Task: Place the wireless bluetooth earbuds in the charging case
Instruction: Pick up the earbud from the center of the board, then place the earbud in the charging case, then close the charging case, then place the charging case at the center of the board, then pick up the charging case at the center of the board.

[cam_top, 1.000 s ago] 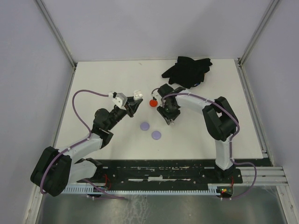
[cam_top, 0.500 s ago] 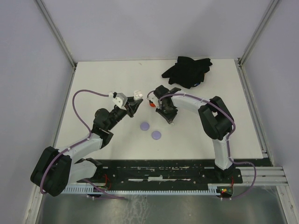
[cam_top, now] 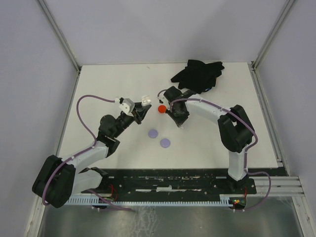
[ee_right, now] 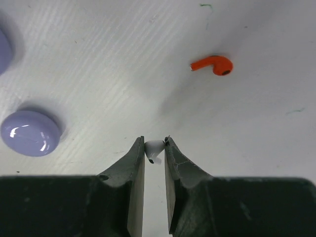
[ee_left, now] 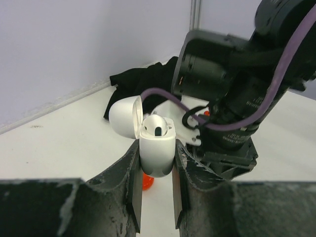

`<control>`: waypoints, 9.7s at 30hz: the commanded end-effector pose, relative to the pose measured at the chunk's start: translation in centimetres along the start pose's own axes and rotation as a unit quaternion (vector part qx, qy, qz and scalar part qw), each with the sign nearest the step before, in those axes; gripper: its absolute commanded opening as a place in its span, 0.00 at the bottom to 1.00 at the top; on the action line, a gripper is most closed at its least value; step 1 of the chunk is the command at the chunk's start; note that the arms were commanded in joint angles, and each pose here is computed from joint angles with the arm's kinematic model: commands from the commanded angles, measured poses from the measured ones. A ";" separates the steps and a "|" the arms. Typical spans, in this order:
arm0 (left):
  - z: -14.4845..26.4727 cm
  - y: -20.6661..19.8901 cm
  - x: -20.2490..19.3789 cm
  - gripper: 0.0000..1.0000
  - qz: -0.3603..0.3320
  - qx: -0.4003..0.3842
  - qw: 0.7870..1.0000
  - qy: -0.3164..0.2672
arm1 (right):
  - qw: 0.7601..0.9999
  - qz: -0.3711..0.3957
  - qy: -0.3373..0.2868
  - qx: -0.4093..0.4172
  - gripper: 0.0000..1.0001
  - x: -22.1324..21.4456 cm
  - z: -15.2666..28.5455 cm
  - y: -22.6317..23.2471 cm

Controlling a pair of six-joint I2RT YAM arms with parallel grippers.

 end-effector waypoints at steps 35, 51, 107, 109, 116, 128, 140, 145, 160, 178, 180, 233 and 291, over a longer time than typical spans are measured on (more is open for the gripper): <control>0.9 -4.1 4.6 0.03 -0.051 -0.148 0.981 -0.114 | 0.795 -0.187 -0.573 0.076 0.18 7.0 28.3 6.7; 0.9 -4.2 4.7 0.03 -0.047 -0.152 0.980 -0.115 | 0.797 -0.176 -0.567 0.108 0.18 8.6 26.1 8.5; 0.6 -5.9 4.2 0.03 -0.030 -0.234 0.969 -0.068 | 0.828 0.054 -0.495 0.258 0.90 7.8 26.6 7.1; 0.5 -5.9 4.2 0.03 -0.030 -0.232 0.970 -0.068 | 0.827 0.061 -0.489 0.271 0.90 8.1 26.1 7.3; 0.0 -5.3 3.9 0.03 -0.018 -0.209 0.976 -0.052 | 0.824 0.086 -0.468 0.307 0.91 7.6 25.5 8.0; -0.7 -4.6 3.0 0.03 0.000 -0.187 0.982 -0.023 | 0.827 0.101 -0.486 0.263 0.91 5.3 26.5 7.3; -0.4 -3.7 1.0 0.04 0.181 -0.069 0.974 0.114 | 0.887 -0.007 -0.452 0.095 0.93 1.9 23.6 3.9; 1.7 -3.4 -1.4 0.11 0.279 0.031 0.933 0.225 | 0.903 -0.055 -0.423 0.044 0.93 -0.2 21.2 3.0; 8.4 -4.8 -10.6 0.24 0.446 0.173 0.769 0.423 | 0.918 -0.128 -0.375 0.000 0.93 -3.9 15.8 2.8; 9.6 -2.6 -15.0 0.54 0.408 0.286 0.706 0.504 | 0.925 -0.123 -0.358 -0.021 0.94 -5.0 14.4 2.5; 9.9 -2.0 -14.8 0.57 0.383 0.309 0.706 0.509 | 0.926 -0.122 -0.357 -0.026 0.94 -5.0 14.3 2.4; -12.3 5.6 -17.8 0.61 0.136 0.309 0.800 0.496 | 0.921 -0.205 -0.300 -0.139 0.99 -6.0 11.6 -1.9; -3.4 -5.7 3.4 0.39 -0.472 -0.233 0.840 0.132 | 0.894 -0.081 -0.363 0.250 0.73 5.3 20.7 3.0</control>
Point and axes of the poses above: each gripper's point midway between its finger pads, its own z axis back along the fingers, its own y axis along the line the jaws close on, x = y × z, the point moved 6 cm from there along z, back along the fingers, and after that the axes turned 9 degrees about z, right-handed, at the moved point
